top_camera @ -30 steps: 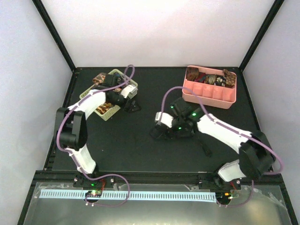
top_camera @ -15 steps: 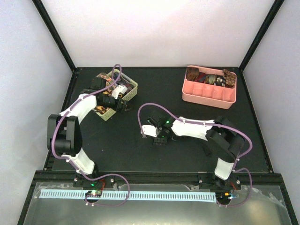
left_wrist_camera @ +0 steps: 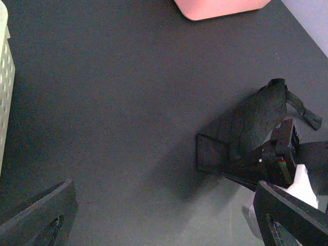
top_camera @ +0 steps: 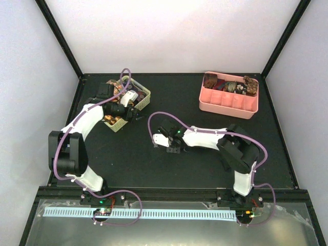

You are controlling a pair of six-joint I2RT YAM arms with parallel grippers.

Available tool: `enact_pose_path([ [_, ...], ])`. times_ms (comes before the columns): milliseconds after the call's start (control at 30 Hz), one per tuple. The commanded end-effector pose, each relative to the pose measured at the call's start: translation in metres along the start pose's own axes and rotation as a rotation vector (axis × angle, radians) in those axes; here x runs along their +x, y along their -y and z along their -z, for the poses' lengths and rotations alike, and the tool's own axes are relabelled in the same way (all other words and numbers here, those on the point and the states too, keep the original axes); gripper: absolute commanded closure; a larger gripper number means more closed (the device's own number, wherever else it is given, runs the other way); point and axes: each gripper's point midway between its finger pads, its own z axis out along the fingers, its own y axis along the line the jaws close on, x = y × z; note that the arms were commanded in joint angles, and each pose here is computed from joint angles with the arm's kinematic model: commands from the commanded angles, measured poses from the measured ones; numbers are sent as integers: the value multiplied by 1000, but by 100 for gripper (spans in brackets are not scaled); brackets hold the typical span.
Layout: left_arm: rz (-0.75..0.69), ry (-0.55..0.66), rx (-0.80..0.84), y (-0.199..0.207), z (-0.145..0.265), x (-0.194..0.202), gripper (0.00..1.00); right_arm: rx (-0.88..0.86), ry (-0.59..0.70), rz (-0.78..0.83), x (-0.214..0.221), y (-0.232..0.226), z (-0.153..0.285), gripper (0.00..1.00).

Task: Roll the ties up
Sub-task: Pick up the tie from the center of the board, then flatten out the tie at the center of the board.

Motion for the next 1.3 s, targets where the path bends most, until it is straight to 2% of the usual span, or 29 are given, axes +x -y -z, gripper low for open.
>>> enact_pose_path([
  [0, -34, 32, -21, 4, 10, -9, 3, 35, 43, -18, -13, 13, 18, 98],
  [233, -46, 31, -25, 5, 12, -8, 3, 153, 255, -132, -33, 55, 108, 98],
  [400, -102, 22, 2, 15, 9, -8, 3, 218, 356, -293, -4, 88, 160, 98],
  [500, -217, 5, 2, 31, 0, -5, 3, 243, 389, -407, 34, 97, 180, 98],
  [633, -408, -85, 2, 60, -30, 13, 4, 266, 364, -560, 100, 96, 173, 98],
  [800, -608, -255, 20, 89, -87, 48, 6, 264, 298, -686, 157, 74, 150, 98],
  [1000, -709, -407, -17, 92, -143, 64, 8, 343, 190, -690, 200, 63, 139, 98],
  [1167, -749, -479, -140, 63, -168, 71, 19, 370, 107, -590, 227, 47, 130, 98],
  [1267, -747, -510, -203, 49, -170, 72, 38, 383, 68, -537, 236, 40, 124, 86],
])
